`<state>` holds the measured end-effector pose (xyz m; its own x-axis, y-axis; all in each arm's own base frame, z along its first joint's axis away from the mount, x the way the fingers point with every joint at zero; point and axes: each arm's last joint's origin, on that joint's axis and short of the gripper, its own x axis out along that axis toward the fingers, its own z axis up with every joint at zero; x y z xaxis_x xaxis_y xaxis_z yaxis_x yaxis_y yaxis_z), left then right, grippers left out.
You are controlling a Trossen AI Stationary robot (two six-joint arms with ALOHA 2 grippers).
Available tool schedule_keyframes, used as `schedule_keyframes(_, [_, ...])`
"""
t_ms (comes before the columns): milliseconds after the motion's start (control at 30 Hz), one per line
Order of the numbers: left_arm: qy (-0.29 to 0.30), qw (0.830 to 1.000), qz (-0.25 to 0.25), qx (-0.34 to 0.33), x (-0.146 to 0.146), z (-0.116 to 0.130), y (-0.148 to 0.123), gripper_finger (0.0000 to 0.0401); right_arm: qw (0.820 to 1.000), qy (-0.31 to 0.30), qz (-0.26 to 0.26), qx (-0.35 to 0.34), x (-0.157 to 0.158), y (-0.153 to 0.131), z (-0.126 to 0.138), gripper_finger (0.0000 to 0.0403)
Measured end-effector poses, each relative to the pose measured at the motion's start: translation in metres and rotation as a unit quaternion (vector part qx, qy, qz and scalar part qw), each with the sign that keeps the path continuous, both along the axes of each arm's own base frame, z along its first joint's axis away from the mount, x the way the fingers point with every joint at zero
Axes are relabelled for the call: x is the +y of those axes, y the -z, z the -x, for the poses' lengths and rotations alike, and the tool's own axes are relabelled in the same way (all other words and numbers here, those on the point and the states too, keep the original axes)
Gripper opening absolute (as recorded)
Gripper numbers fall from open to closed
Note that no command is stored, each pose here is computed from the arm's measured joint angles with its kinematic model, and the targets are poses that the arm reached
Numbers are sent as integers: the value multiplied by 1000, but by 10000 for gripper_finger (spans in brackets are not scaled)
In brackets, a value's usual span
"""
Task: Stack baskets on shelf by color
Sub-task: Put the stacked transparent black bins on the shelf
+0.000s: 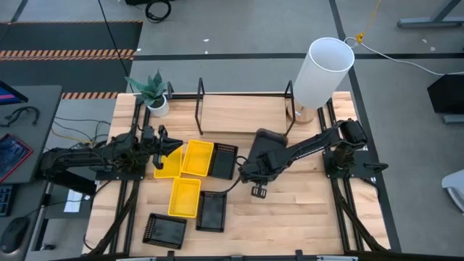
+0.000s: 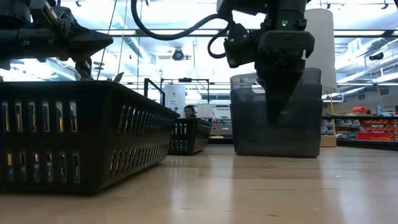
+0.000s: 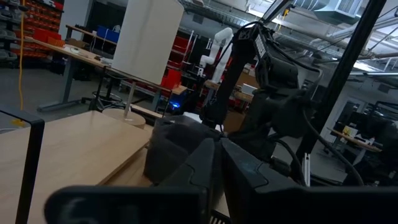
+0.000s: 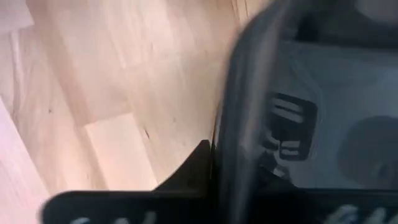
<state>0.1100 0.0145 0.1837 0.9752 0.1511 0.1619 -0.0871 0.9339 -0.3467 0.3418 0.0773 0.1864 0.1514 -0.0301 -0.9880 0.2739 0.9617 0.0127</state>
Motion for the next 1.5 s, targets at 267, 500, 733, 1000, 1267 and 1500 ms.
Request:
schedule_keyframes(267, [0,1000,0,0,0,0,0,37,998,-38,33,33,16,-31,2,14])
schedule_keyframes(500, [0,1000,0,0,0,0,0,30,994,-71,82,20,22,-75,0,13])
schedule_keyframes(733, [0,1000,0,0,0,0,0,37,980,-145,134,36,5,-88,-2,13])
schedule_keyframes(1000, [0,1000,0,0,0,0,0,32,982,-120,113,91,-55,-67,-5,14])
schedule_keyframes(1267, [0,1000,0,0,0,0,0,35,981,-110,104,118,-107,-59,-1,14])
schedule_keyframes(1500, [0,1000,0,0,0,0,0,36,984,-89,94,125,-151,-59,5,15])
